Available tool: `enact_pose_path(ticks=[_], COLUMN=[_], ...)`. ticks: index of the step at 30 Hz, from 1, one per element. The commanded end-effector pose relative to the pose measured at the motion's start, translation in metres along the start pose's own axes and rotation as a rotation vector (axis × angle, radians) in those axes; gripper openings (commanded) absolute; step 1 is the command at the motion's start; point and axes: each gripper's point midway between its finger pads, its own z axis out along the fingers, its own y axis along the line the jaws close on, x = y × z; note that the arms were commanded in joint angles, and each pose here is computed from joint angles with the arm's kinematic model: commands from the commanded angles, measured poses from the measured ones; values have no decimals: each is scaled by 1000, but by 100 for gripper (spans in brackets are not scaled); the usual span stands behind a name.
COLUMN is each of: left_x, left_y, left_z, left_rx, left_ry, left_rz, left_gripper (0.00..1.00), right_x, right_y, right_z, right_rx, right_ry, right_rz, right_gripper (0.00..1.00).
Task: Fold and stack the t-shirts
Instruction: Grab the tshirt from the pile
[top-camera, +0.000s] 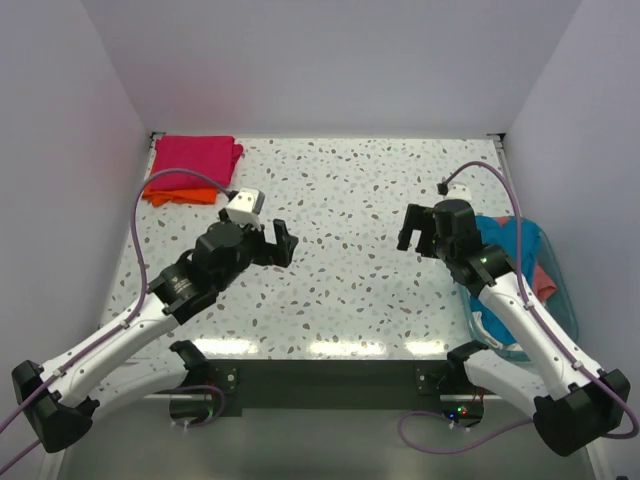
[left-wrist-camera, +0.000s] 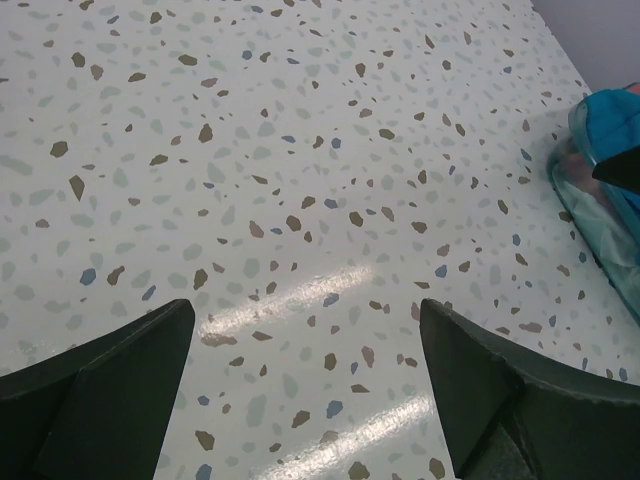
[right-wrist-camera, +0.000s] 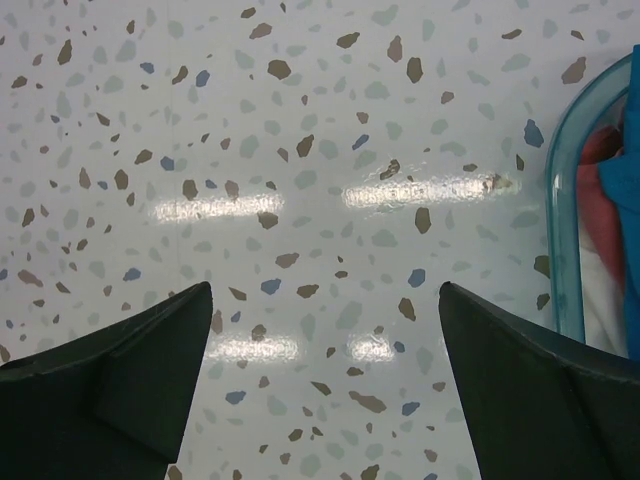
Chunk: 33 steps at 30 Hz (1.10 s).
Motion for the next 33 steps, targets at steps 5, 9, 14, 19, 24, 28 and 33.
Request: enact_pose_path(ticks=[5,9,14,19,24,28,33], left_x=[2,3,6,10,16,19,23], left_y=[-2,-6,-13,-18,-13,-13,-11], left_z=[1,3,9,11,9,8,8], left_rx=[15,34,60,80,68,71,62], left_ry=[-1,6,40,67,84,95,105], left_rz=[15,17,33,42,52,54,55], left_gripper=[100,100,100,100,100,100,100], right_x=[-14,-32,-66,-66,-36,-6,4], right_y=[-8,-27,-78,-158,-219,-251,-256], right_z=[-5,-9,-24,-14,-5,4,16], right_rx=[81,235,581,810,943,991,976], right_ry=[-21,-48,-101,-25,56,113,122], right_rz=[48,86,186,376,577,735,756], right_gripper=[99,99,99,99,99,99,97])
